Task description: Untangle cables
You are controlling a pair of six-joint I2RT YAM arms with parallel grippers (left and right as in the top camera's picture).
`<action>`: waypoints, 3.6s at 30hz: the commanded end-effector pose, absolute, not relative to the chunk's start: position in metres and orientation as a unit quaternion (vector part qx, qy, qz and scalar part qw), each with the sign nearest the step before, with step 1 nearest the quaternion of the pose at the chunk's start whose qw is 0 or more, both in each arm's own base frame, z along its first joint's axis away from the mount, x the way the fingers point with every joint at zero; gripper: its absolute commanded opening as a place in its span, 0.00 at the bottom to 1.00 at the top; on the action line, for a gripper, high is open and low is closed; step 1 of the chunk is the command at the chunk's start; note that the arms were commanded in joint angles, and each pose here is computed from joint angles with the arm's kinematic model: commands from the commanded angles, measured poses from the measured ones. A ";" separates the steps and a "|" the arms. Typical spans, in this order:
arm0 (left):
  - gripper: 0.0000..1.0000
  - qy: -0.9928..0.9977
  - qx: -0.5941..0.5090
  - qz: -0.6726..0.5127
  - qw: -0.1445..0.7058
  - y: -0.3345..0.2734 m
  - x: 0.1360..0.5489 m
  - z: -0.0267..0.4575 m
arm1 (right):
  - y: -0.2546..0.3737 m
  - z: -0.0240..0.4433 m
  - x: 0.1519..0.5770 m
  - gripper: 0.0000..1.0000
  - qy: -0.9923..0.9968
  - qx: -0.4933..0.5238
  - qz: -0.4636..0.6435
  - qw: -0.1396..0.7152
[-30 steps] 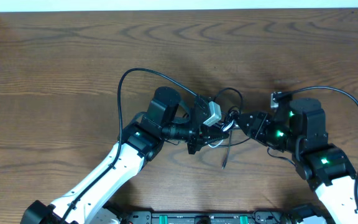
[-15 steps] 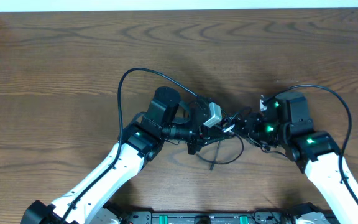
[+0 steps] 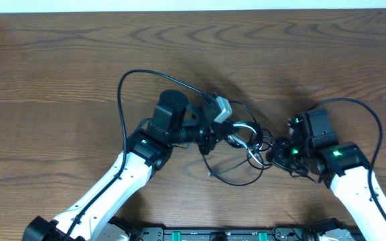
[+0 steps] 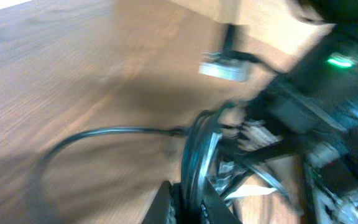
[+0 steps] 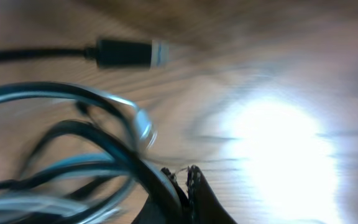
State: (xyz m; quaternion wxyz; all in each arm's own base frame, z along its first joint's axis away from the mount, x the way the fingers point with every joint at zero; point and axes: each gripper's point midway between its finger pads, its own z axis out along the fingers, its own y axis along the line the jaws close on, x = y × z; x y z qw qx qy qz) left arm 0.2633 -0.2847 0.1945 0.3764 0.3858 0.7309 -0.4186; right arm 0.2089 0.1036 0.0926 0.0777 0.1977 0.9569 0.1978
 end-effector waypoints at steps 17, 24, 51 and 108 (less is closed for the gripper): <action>0.08 0.849 -0.124 -0.283 0.429 -0.117 0.381 0.194 | -0.025 0.105 0.195 0.01 0.932 0.322 0.017 0.166; 0.29 0.852 -0.032 -0.360 0.379 -0.154 0.358 0.196 | 0.080 0.148 0.227 0.01 0.929 -0.018 0.280 0.241; 0.84 0.867 0.221 -0.334 0.297 -0.255 0.264 0.160 | 0.127 0.194 0.254 0.01 0.866 -0.055 0.399 0.297; 0.85 0.813 0.352 -0.251 0.391 -0.351 0.251 0.123 | 0.126 0.185 0.248 0.01 0.876 -0.036 0.399 0.269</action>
